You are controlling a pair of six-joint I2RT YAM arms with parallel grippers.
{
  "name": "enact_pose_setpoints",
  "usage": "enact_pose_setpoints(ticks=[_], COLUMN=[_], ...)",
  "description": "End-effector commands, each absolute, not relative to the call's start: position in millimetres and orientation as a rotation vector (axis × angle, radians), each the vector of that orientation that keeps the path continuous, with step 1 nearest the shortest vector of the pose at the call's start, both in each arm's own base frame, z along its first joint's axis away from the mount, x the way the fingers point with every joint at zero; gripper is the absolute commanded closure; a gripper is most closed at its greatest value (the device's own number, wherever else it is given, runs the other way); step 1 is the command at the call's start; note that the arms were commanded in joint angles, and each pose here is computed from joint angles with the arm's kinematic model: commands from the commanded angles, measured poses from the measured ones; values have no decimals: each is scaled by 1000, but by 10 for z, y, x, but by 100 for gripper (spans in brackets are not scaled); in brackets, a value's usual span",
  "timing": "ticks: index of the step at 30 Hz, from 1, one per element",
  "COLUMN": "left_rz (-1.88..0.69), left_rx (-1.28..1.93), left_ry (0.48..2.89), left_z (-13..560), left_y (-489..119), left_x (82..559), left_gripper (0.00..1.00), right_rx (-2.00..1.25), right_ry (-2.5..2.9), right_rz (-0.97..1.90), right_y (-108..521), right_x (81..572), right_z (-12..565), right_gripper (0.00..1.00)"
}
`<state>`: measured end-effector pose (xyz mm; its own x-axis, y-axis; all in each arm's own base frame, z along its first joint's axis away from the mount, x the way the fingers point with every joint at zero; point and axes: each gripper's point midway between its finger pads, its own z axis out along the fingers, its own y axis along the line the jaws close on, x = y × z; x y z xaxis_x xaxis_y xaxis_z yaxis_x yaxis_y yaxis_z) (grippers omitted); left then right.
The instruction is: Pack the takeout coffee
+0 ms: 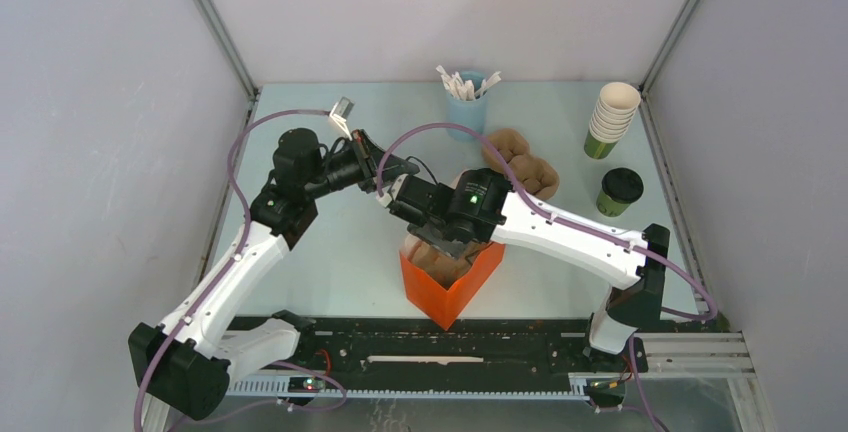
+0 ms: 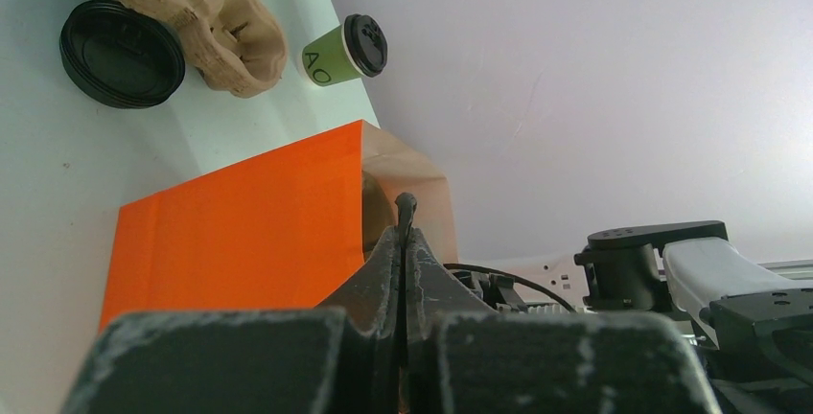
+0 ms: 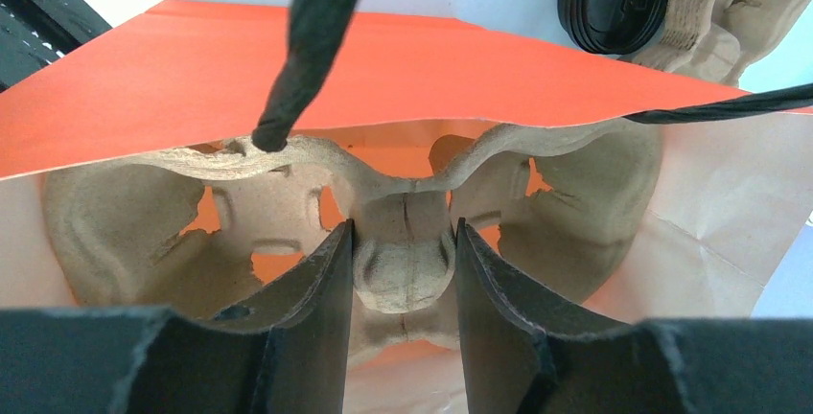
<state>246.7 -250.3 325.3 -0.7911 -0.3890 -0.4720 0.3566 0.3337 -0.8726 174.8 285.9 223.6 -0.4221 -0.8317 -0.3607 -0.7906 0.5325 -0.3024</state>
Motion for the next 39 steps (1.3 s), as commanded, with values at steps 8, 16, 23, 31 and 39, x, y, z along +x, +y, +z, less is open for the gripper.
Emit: enact_pose_setpoints(ticks=[8, 16, 23, 31, 39], left_rz=[-1576, -1576, -1576, -1559, -1510], left_rx=[76, 73, 79, 91, 101], left_ry=[1924, 1925, 1922, 1926, 1915], left_z=[3360, 3356, 3359, 3315, 3334], left_y=[-2565, -2563, -2563, -2559, -2523], left_x=[2315, 2314, 2308, 2317, 2335], left_gripper=[100, 100, 100, 100, 100], right_rx=[-1303, -1265, -1228, -1050, -651], right_ry=[2251, 2206, 2173, 2112, 1986], right_rz=[-30, 5, 58, 196, 293], right_y=[3017, 3068, 3096, 3062, 2710], right_x=[1836, 1855, 1848, 1857, 2035], right_z=[2293, 2332, 2474, 2946, 3670], right_gripper=[56, 37, 30, 29, 25])
